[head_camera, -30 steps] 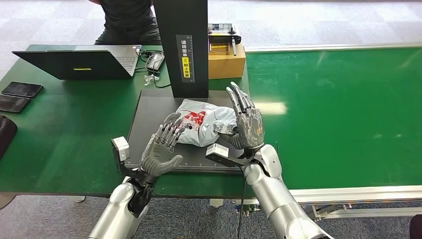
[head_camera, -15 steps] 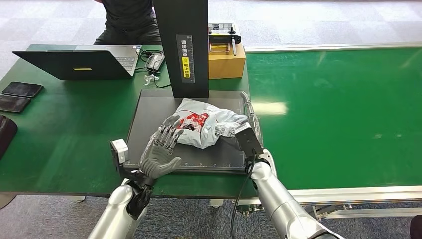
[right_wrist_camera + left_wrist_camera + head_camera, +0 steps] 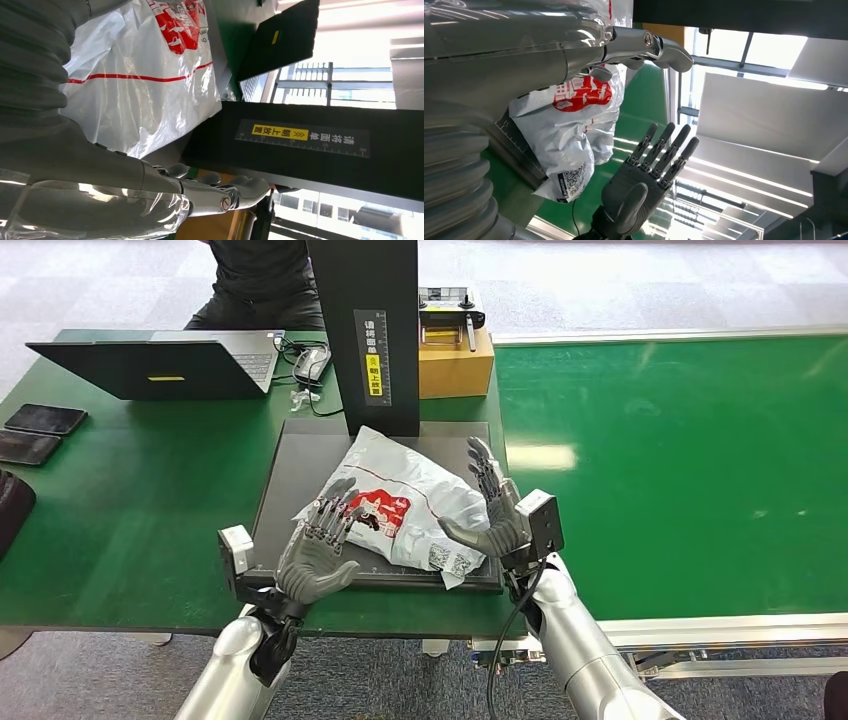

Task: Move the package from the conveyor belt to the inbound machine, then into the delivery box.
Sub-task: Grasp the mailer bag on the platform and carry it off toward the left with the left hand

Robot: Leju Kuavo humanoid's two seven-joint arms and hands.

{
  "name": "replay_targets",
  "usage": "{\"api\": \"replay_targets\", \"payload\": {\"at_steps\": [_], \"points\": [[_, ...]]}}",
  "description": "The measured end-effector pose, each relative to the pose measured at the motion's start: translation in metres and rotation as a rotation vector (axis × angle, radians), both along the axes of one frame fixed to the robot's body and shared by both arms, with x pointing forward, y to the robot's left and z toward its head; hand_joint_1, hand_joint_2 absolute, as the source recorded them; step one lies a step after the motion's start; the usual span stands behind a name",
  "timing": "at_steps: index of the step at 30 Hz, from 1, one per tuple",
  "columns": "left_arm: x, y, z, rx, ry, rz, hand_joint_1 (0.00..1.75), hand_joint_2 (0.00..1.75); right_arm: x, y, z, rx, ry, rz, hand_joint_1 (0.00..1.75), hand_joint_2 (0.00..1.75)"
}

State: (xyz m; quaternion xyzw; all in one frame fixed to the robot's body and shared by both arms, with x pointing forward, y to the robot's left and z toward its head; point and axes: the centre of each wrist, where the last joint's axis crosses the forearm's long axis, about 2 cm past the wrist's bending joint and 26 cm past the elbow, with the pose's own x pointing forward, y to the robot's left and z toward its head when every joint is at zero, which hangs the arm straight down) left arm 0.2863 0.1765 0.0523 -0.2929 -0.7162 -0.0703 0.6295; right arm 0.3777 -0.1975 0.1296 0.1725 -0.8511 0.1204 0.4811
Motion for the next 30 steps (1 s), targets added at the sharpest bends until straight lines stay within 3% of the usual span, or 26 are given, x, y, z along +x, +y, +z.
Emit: {"api": "replay_targets", "payload": {"at_steps": [20, 30], "points": [[0.0, 0.002, -0.001, 0.001, 0.003, 0.008, 0.0, 1.75, -0.004, -0.007, 0.002, 0.001, -0.028, -0.016, 0.0, 1.75], [-0.006, 0.006, -0.006, 0.017, 0.022, 0.019, 0.0, 1.75, -0.044, -0.024, 0.024, 0.123, -0.145, -0.036, 0.0, 1.75]]}}
